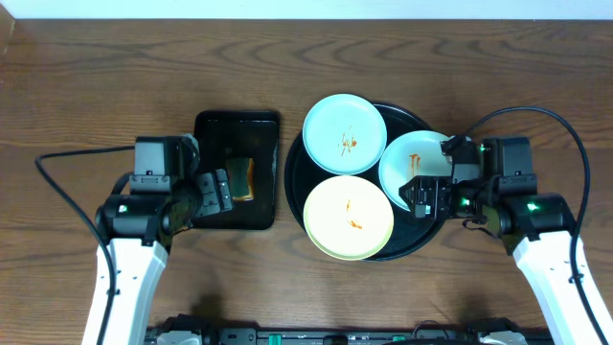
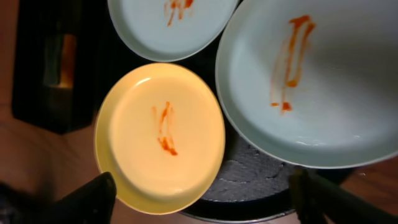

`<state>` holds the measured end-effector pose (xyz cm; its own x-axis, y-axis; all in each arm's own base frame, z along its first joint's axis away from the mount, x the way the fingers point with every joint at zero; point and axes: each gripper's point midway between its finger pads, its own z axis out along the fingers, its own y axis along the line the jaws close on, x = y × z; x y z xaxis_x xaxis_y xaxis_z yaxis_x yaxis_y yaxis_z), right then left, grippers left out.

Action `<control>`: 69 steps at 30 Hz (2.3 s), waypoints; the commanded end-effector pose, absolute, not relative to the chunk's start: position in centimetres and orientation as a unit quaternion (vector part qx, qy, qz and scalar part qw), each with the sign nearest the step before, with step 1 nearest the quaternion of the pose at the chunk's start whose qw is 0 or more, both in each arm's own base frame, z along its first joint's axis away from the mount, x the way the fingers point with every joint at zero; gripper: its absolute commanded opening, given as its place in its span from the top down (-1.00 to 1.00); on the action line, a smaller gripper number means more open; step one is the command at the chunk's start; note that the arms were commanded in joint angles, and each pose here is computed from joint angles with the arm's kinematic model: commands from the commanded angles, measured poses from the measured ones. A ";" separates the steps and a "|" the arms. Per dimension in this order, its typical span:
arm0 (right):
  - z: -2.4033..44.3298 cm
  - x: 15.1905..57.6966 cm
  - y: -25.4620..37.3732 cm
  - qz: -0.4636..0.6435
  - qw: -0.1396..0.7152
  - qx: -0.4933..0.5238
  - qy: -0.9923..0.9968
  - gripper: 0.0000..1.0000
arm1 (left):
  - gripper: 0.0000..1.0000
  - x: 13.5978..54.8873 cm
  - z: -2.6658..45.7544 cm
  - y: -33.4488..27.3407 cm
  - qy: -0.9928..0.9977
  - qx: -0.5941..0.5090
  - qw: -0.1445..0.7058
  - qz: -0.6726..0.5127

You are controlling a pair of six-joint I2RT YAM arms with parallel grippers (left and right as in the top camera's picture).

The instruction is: Clean dirty plates on tray and stack at the side

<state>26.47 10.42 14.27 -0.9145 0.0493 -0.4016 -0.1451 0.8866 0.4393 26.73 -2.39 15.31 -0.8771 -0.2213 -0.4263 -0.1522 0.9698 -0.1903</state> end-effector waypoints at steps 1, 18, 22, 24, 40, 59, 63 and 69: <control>14.5 26.2 11.8 0.261 0.191 -0.038 0.946 -0.64 | -0.74 28.3 16.3 -3.7 0.957 -0.093 0.247 -0.118; 10.7 25.7 13.1 0.210 0.129 -0.017 0.969 -0.63 | -0.38 33.8 8.3 -5.8 0.976 -0.050 0.202 -0.057; 10.7 25.7 13.1 0.210 0.128 -0.017 0.969 -0.63 | -0.27 34.0 4.9 -5.8 0.984 -0.051 0.164 -0.048; 10.7 25.7 13.1 0.210 0.129 -0.017 0.969 -0.62 | -0.24 34.2 3.6 -5.8 0.986 -0.051 0.151 -0.045; 10.6 25.9 12.8 0.200 0.132 -0.015 0.971 -0.58 | 0.85 35.0 5.7 -5.4 0.981 -0.054 0.185 -0.038; 10.5 25.7 12.7 0.199 0.129 -0.014 0.971 -0.60 | 0.85 34.5 5.2 -5.1 0.982 -0.055 0.179 -0.031; 10.4 25.7 12.7 0.199 0.129 -0.014 0.971 -0.60 | 0.85 33.9 2.6 -5.0 0.988 -0.055 0.140 -0.022; 9.2 25.5 12.7 0.194 0.111 -0.011 0.975 -0.61 | 0.85 33.1 0.1 -5.0 0.993 -0.055 0.102 -0.016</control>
